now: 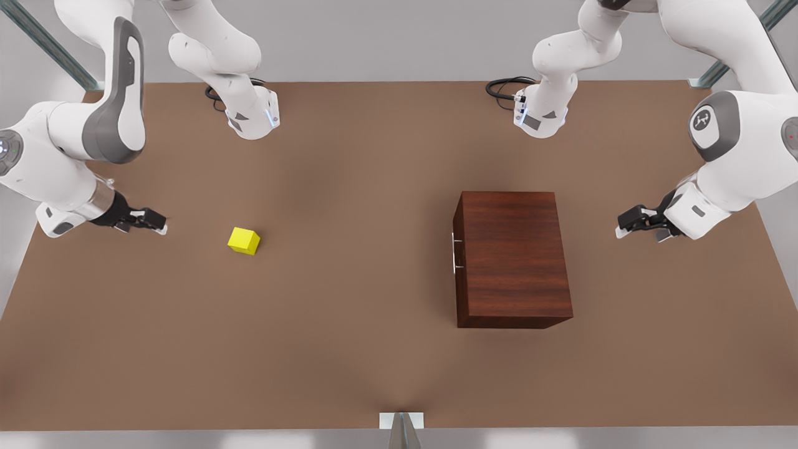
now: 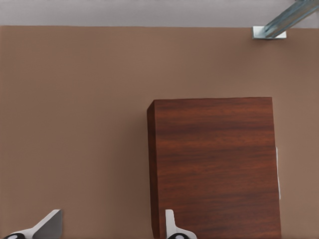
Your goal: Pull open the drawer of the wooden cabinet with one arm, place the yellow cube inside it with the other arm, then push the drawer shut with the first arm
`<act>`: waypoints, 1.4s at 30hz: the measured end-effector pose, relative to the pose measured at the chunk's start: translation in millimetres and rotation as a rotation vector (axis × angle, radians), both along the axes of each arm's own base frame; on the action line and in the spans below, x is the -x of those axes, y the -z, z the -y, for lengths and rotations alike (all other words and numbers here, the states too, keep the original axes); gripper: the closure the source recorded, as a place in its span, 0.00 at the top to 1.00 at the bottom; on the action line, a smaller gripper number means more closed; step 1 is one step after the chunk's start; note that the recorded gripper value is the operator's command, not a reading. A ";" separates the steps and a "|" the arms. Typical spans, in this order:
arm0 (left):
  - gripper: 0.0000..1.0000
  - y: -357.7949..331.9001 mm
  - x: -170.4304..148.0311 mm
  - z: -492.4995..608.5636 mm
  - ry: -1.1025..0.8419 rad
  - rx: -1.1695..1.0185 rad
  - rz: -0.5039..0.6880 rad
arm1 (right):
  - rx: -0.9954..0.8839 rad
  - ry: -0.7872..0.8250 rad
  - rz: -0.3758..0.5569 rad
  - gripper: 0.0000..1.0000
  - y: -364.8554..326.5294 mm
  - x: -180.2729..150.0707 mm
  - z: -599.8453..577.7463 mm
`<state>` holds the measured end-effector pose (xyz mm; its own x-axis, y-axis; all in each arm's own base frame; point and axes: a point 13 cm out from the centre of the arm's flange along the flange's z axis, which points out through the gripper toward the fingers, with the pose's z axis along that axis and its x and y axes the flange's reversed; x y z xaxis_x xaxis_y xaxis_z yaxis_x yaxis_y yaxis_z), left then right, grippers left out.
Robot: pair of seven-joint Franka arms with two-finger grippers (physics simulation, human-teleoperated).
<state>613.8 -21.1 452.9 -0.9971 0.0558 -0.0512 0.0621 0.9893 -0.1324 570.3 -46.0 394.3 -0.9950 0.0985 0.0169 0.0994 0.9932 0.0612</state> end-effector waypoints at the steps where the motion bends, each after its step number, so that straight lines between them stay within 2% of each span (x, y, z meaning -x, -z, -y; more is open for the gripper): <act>1: 1.00 -0.3 -0.8 -0.1 0.001 0.000 0.003 | 0.001 0.006 0.005 1.00 -0.4 -0.9 4.0; 5: 1.00 0.8 -11.4 4.9 0.014 0.010 0.015 | 0.003 0.014 0.011 1.00 2.2 -3.7 10.2; 7: 1.00 0.0 -39.7 64.7 0.109 -0.010 0.029 | 0.002 0.005 0.000 1.00 10.1 -6.0 5.4; 8: 1.00 7.2 -35.2 141.5 0.216 -0.025 0.018 | 0.002 -0.005 -0.006 1.00 14.4 -7.4 -0.1; 10: 1.00 26.8 0.5 237.2 0.359 -0.093 -0.029 | 0.001 -0.034 -0.013 1.00 20.1 -9.6 -16.2; 13: 1.00 62.2 6.0 285.9 0.401 -0.187 -0.072 | 0.001 -0.075 -0.015 1.00 23.2 -13.5 -39.9; 17: 1.00 128.2 39.8 380.1 0.450 -0.324 -0.070 | 0.006 -0.082 -0.013 1.00 24.0 -15.4 -41.8; 20: 1.00 157.8 53.3 407.5 0.419 -0.408 -0.041 | 0.008 -0.069 -0.017 1.00 26.4 -15.7 -33.1; 24: 1.00 186.3 53.6 413.0 0.329 -0.478 -0.013 | 0.012 -0.069 -0.019 1.00 27.7 -15.7 -31.0; 34: 1.00 246.2 18.9 398.7 0.138 -0.584 0.099 | 0.024 -0.072 -0.056 1.00 46.1 -12.4 -46.4; 42: 1.00 257.7 11.2 387.4 0.045 -0.626 0.144 | 0.018 0.016 -0.100 1.00 71.3 -4.1 -60.6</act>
